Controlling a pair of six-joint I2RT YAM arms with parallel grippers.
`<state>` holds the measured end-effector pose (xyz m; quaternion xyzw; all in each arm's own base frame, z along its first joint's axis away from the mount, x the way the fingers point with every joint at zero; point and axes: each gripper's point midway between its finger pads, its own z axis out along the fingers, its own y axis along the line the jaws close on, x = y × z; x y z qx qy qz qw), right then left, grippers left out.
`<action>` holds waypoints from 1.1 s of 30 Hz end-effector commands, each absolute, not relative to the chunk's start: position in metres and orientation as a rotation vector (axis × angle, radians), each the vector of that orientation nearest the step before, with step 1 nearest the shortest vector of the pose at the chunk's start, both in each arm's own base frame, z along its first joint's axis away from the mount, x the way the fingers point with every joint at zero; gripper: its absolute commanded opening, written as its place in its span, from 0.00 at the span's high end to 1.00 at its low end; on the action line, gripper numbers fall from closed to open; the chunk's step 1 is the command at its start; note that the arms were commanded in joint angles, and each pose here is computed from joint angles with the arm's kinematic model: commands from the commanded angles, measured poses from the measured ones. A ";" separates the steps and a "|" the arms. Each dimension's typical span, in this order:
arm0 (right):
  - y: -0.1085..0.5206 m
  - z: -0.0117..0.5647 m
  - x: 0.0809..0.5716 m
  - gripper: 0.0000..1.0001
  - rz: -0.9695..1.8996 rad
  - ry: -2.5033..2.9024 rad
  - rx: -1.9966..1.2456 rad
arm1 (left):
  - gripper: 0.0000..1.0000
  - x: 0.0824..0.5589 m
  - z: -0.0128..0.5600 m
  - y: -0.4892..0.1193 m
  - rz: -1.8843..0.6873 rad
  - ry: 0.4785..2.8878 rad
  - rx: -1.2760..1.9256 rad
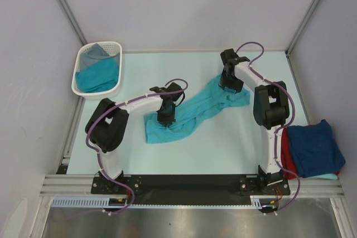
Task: Fold and stack the t-shirts
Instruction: Rotate the tshirt 90 degrees
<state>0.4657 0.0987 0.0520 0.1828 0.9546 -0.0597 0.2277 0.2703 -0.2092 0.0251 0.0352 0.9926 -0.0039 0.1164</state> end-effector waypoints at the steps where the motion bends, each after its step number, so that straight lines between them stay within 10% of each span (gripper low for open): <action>1: 0.093 0.051 0.473 0.33 -0.166 2.623 0.520 | 0.87 0.284 0.033 -0.214 -0.012 2.870 0.108; 13: 0.097 0.014 0.468 0.41 -0.092 2.724 0.561 | 0.87 0.284 0.033 -0.216 -0.014 2.877 0.105; 23: 0.099 0.018 0.466 0.91 -0.072 2.724 0.557 | 0.90 0.284 0.028 -0.219 -0.017 2.900 0.106; 33: 0.096 0.020 0.461 1.00 -0.087 2.717 0.561 | 0.99 0.277 0.014 -0.220 -0.021 2.945 0.112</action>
